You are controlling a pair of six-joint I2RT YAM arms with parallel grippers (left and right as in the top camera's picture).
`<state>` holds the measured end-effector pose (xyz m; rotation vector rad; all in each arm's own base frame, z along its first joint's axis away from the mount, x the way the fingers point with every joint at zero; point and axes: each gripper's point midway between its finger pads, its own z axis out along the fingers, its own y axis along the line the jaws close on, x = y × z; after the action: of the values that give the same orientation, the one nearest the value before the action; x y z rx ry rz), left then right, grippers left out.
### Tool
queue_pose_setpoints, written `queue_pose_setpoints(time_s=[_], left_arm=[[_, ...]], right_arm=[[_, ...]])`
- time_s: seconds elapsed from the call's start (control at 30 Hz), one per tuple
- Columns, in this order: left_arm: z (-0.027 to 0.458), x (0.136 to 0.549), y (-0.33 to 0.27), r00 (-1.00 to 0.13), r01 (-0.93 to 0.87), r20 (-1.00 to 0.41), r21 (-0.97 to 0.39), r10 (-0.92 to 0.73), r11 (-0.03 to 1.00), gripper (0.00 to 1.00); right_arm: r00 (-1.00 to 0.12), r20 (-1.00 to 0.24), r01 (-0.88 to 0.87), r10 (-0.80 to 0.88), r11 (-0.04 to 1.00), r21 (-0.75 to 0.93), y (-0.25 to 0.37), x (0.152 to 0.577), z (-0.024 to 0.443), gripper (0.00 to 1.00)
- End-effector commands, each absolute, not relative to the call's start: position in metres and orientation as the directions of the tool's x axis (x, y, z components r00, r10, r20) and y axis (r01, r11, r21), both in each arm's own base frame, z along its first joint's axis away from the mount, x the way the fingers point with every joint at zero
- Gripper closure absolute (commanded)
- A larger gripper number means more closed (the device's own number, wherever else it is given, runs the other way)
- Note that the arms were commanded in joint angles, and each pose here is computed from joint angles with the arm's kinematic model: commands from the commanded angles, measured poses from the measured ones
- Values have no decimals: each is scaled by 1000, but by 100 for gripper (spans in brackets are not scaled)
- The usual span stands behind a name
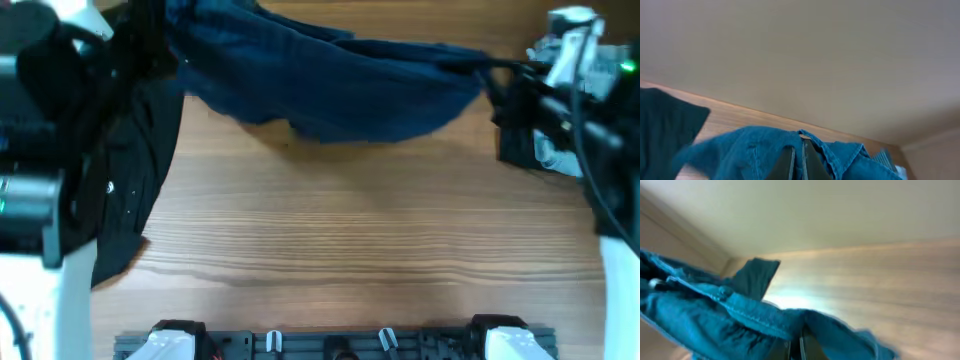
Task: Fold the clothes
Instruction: 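Stretch the navy shorts between both grippers and lay them flat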
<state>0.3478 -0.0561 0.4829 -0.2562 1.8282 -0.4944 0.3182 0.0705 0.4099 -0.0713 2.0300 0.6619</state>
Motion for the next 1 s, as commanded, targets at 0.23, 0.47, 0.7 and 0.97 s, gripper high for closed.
queue_pose_setpoints(time_s=[0.23,0.47,0.7,0.97], left_arm=[[526,210,-63,-233,222,-881,-461,-413,859,96],[502,181,-52,-294,162,-869,-456,-398,875,96],[452,230,-52,-449,5,-809,-428,-380,904,96],[361,342,-65,-649,-169,-686,-291,-329,942,96]], right_arm=[[-484,-863,-167,143,954,251,38,246,454,96],[-527,-836,-120,152,961,250,34,216,452,96],[-619,-770,-57,158,968,244,25,247,426,96],[-803,-585,-43,112,969,244,19,350,342,96]])
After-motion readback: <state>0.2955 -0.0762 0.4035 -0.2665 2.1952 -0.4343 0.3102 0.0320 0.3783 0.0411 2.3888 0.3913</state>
